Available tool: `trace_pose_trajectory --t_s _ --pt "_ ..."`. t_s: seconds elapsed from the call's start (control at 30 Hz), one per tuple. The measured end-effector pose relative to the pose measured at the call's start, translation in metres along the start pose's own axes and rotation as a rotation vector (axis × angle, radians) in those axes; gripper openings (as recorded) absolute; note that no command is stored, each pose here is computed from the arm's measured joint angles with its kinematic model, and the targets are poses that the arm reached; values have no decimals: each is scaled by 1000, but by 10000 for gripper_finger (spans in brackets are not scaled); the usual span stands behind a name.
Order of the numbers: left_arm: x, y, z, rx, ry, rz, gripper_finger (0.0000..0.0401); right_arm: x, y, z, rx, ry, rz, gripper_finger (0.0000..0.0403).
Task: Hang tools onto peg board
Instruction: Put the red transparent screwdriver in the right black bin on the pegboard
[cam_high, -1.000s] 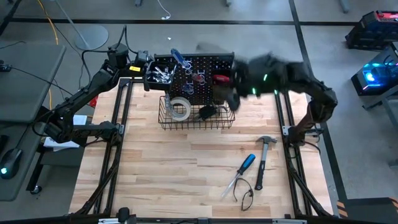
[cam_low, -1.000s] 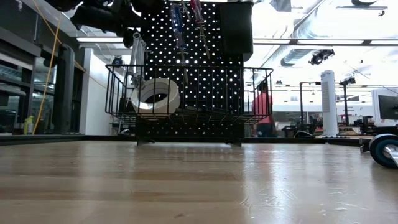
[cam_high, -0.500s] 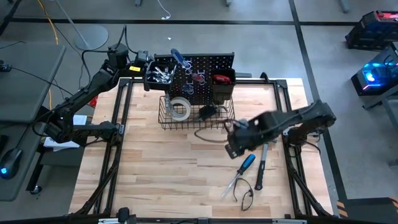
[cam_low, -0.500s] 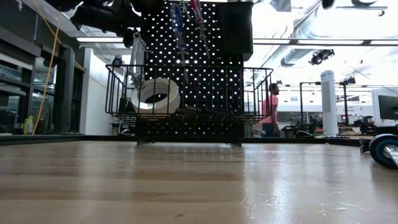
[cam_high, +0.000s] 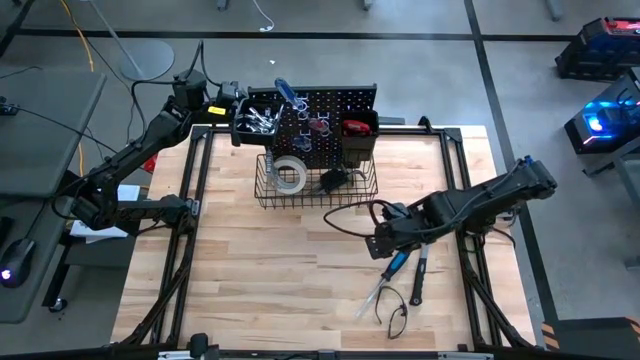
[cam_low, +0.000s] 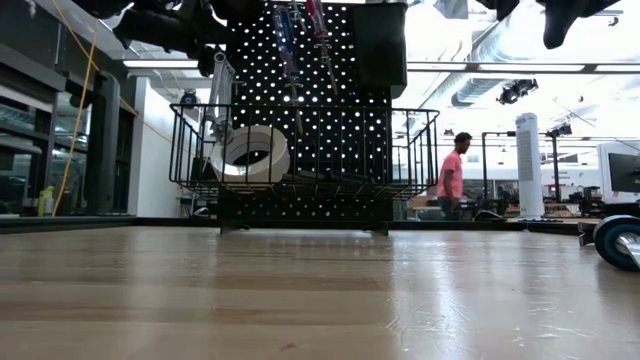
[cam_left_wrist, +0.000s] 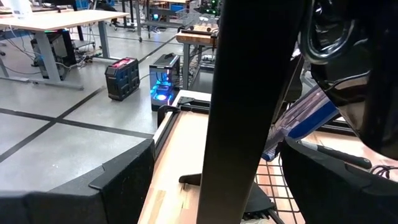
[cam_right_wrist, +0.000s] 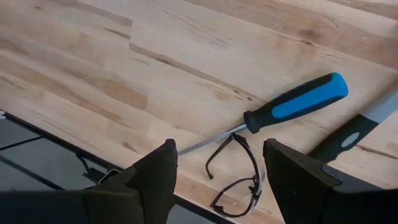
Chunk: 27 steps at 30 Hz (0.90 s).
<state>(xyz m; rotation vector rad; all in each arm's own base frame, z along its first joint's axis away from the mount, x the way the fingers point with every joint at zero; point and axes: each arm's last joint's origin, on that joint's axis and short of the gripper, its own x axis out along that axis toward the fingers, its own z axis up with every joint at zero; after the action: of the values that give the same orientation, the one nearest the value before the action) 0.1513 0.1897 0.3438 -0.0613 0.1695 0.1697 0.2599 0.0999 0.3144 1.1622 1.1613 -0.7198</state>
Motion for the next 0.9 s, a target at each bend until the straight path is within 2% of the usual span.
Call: trace_pose_trajectory --t_s 0.23,0.57,0.63,0.77,0.83,0.9 --pt "0 0 0 -2 0 0 323 -1 3 0 -6 -1 44 224" --pt "0 0 0 -3 0 0 323 -2 16 1 -44 -42 170 224" --pt "0 0 0 -3 0 0 323 -5 27 3 -114 -101 289 224" --pt "0 0 0 -23 0 0 323 -23 56 16 -298 -328 594 224" --pt "0 0 0 -29 1 0 323 -32 65 27 -353 -435 681 224" --pt "0 0 0 -29 1 0 323 -37 69 40 -394 -533 714 224"
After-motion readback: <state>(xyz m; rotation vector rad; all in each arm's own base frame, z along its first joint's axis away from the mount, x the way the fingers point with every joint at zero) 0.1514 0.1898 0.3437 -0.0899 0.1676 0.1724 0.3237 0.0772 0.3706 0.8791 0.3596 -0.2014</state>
